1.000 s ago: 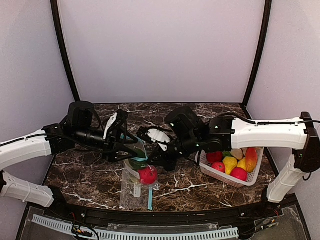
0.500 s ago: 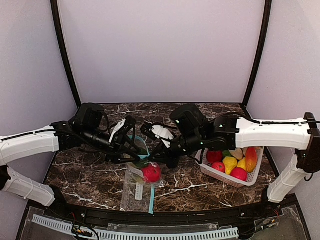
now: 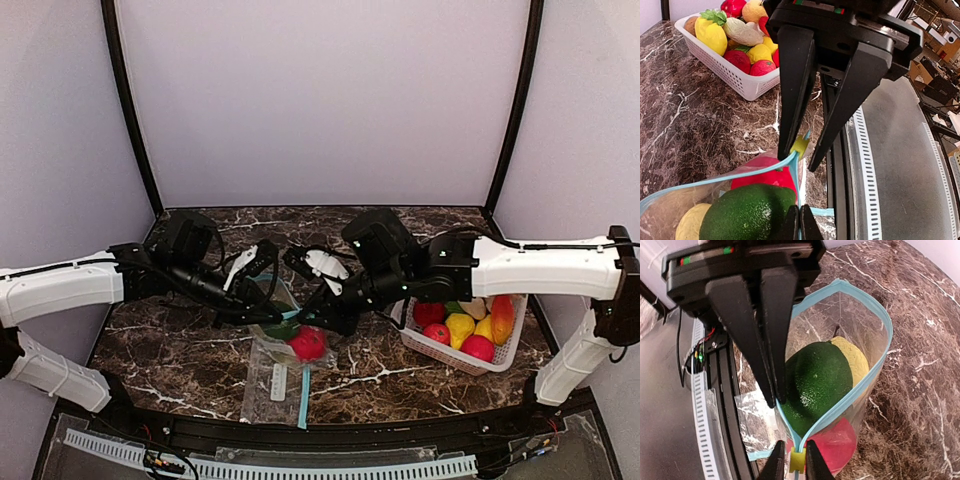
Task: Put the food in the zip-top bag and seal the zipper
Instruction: Pass from the right arm to the left
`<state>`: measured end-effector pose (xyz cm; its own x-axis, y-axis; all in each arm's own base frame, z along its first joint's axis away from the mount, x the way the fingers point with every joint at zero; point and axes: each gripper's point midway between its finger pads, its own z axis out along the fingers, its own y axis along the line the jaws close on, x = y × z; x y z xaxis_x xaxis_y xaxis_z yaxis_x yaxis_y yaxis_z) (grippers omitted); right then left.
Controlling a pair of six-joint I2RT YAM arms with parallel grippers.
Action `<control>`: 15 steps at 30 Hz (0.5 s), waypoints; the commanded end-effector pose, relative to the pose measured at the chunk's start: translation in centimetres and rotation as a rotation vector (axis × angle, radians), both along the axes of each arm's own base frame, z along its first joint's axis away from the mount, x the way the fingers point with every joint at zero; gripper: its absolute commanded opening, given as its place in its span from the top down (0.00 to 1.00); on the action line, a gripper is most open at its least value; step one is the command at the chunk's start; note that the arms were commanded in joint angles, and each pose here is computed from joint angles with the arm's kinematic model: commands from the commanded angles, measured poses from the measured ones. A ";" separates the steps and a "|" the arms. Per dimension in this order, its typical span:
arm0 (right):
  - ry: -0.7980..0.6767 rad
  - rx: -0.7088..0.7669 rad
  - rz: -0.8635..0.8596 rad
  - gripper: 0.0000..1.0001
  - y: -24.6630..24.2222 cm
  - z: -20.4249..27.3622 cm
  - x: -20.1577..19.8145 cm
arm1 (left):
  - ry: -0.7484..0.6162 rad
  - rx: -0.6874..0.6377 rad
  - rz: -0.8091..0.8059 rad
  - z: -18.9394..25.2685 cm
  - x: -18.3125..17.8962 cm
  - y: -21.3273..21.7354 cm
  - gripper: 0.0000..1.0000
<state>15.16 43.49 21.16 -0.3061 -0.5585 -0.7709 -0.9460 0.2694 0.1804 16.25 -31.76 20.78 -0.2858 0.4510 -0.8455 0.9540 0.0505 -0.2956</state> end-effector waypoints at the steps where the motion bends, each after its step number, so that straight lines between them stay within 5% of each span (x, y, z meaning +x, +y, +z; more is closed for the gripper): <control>1: -0.009 0.081 -0.036 0.72 -0.4 2.2 0.4 | -0.021 0.019 0.043 0.1 0.4 0.4 0.99; 4: 0.008 0.096 -0.087 0.44 -1.3 2.2 0.8 | -0.052 -0.005 0.077 0.7 0.8 0.4 0.99; 6: 0.025 0.111 -0.121 0.37 -1.8 2.2 0.9 | -0.062 -0.012 0.095 0.8 1.0 0.6 0.99; 15: 0.064 0.195 -0.210 0.47 -2.6 2.3 0.9 | -0.052 -0.024 0.095 0.9 0.9 0.5 0.99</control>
<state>15.37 40.34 21.84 -0.4346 -0.4171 -0.7982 -0.8796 0.3871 0.2766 17.49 -31.23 21.22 -0.2903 0.4221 -0.8588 0.9567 0.1471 -0.2511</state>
